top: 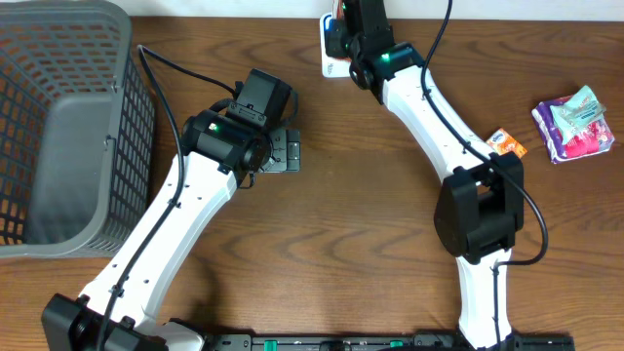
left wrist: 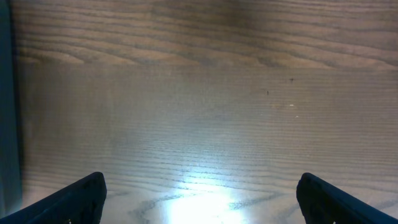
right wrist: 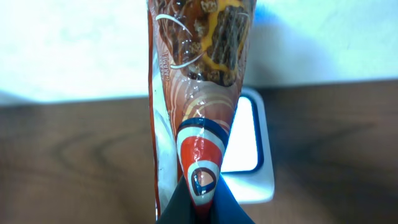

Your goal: Scan the item barcode

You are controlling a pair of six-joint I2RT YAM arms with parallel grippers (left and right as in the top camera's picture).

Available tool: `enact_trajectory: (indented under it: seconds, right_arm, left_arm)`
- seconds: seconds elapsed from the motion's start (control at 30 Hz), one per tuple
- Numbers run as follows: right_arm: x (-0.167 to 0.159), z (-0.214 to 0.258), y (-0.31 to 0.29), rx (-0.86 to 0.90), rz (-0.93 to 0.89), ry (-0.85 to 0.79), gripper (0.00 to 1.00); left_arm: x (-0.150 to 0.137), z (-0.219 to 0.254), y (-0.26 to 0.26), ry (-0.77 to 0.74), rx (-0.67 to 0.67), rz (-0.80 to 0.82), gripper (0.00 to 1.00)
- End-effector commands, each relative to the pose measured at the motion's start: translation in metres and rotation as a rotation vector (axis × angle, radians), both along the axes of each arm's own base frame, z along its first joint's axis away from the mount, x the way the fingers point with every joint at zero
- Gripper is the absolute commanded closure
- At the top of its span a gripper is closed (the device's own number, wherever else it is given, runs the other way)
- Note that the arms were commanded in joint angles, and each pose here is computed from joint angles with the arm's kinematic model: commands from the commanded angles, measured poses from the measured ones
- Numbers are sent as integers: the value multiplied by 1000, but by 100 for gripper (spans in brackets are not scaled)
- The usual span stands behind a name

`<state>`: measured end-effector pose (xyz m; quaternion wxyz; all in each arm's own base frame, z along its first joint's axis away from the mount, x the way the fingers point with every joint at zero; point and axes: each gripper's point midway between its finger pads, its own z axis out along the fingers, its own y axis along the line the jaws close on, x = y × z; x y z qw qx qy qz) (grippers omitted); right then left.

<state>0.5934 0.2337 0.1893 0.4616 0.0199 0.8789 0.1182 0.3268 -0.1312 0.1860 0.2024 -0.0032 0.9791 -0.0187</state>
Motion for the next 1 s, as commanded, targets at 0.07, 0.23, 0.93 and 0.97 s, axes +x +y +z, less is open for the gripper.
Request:
enact_trajectory:
  seconds: [0.07,0.23,0.93,0.97]
  right_arm:
    - [11,-66,-3,-66,-44,60,99]
    - [9,-72,-10,-37,-83,96,99]
    - [-6,-3,-62,-30,-154,96,99]
    - [-7,-4,-63,-32,-154,101,99]
  left_arm:
    - [0,-1,4,0,17,12,2]
    - [0,-1,4,0,17,12,2]
    - [0,-1,4,0,18,12,2]
    - [0,-1,4,0,17,12,2]
